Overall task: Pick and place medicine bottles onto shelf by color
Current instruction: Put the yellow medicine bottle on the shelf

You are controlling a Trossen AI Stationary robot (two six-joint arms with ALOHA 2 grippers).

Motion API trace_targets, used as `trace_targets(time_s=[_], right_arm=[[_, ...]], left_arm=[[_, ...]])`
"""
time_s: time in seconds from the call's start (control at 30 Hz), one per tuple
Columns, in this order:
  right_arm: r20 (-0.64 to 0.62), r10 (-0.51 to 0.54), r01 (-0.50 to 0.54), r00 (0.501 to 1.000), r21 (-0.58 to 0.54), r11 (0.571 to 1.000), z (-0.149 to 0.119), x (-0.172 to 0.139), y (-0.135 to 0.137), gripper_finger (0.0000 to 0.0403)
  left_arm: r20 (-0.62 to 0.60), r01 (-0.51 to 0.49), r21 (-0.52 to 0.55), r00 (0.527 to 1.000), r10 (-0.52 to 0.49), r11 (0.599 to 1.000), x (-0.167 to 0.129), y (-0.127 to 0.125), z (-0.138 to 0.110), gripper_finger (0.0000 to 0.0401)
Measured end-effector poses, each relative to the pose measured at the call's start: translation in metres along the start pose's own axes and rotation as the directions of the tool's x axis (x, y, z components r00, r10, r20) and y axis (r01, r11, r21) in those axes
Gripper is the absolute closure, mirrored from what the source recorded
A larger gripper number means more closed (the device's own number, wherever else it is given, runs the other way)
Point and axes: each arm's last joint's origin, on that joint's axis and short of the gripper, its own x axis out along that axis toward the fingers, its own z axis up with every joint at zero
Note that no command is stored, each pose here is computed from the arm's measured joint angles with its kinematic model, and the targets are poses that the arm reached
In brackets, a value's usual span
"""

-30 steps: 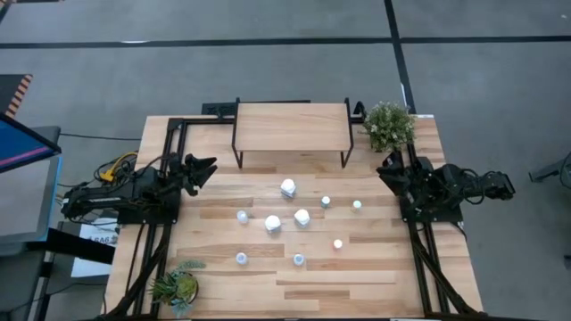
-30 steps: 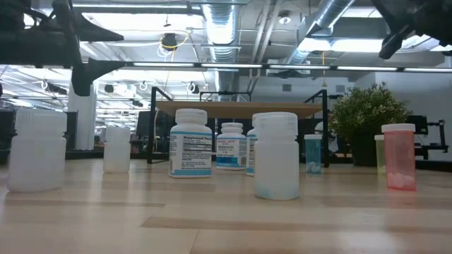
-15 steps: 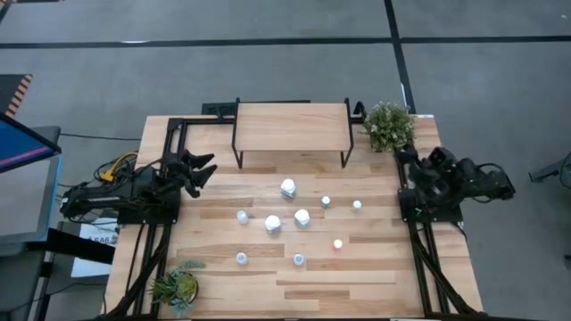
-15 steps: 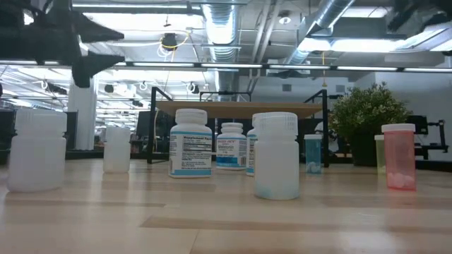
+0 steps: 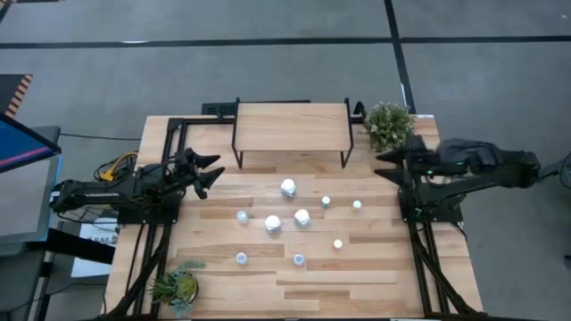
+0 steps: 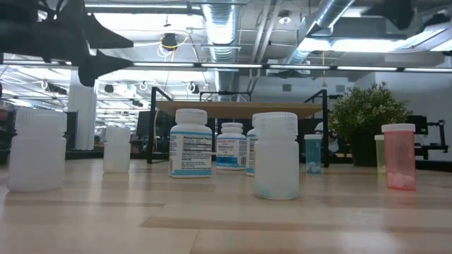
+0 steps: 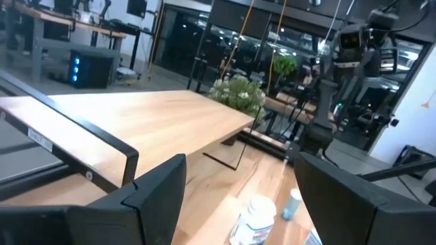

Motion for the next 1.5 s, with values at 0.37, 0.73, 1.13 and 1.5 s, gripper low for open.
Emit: trace_targets(time_s=[0.37, 0.73, 1.13, 1.5], right_arm=[[-0.512, -0.186, 0.143, 0.839, -0.122, 0.982, -0.023, 0.049, 0.009, 0.0111], [-0.732, -0.347, 0.123, 0.587, -0.342, 0.931, -0.049, 0.102, 0.013, 0.0111], [-0.759, -0.332, 0.116, 0.561, -0.324, 0.939, -0.094, 0.126, -0.009, 0.0112], [-0.738, -0.37, 0.112, 0.564, -0.376, 0.92, -0.113, 0.159, -0.011, 0.0112]], left_arm=[[0.003, -0.016, 0.012, 1.0, 0.016, 1.0, 0.001, 0.0, 0.0, 0.014], [0.004, -0.017, 0.051, 1.0, 0.017, 0.999, 0.001, 0.0, 0.0, 0.014], [0.077, -0.001, 0.1, 0.997, -0.006, 0.995, 0.001, -0.002, 0.008, 0.014], [0.077, -0.003, 0.113, 0.997, -0.006, 0.994, 0.0, -0.002, 0.008, 0.014]])
